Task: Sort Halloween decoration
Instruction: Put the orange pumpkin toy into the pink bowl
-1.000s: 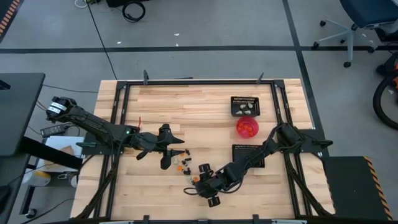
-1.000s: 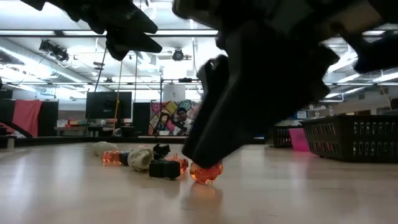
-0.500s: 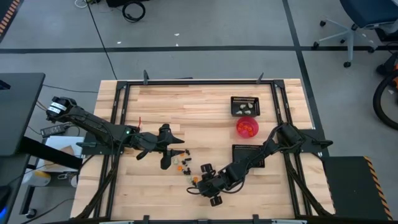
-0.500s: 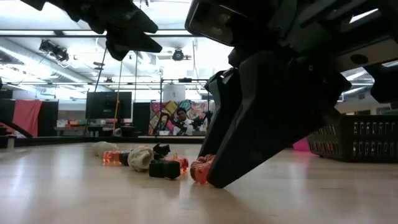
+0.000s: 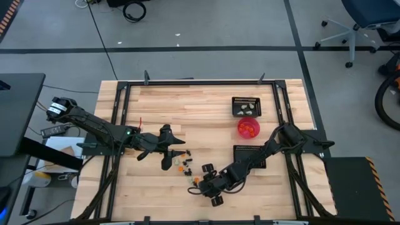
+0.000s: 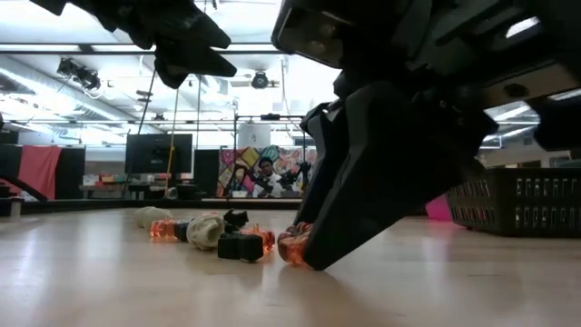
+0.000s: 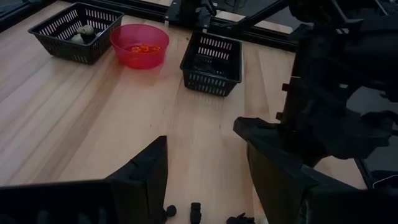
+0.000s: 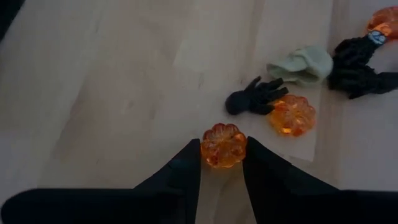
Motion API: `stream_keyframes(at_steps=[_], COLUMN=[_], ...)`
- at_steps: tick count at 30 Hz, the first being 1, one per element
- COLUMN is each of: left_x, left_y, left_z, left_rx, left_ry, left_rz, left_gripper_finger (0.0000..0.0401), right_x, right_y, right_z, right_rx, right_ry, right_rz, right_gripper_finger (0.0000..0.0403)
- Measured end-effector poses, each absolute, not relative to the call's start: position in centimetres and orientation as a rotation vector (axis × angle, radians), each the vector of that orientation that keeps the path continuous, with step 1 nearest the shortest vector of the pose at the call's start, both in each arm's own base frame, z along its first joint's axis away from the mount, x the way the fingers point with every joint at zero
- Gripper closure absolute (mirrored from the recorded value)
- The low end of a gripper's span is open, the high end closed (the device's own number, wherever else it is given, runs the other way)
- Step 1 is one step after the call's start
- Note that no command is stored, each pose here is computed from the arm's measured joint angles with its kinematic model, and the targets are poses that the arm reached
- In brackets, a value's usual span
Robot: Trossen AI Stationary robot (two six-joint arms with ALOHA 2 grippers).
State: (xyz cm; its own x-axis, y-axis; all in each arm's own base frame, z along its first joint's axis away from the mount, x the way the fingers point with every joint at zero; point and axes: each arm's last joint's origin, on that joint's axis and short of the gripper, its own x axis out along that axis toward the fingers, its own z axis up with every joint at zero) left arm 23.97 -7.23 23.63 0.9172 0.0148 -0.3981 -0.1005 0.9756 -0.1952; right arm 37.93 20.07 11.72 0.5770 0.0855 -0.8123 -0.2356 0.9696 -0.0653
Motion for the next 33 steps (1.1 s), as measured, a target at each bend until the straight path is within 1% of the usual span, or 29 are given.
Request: stream_keyframes(at_steps=[10, 33], left_x=[24.0, 24.0], left_y=[-7.2, -7.2], left_z=[23.6, 23.6], left_rx=[-0.214, -0.214], left_ry=[0.407, 0.407], left_rz=[0.06, 0.06], left_gripper_finger=[0.0209, 0.0209], right_x=[37.3, 34.5], right_y=[19.1, 15.9], right_z=[13.4, 20.2], right_rx=[-0.229, -0.279], right_ry=[0.964, 1.015], right_rz=[0.111, -0.024], right_gripper_finger=[0.0288, 0.0289])
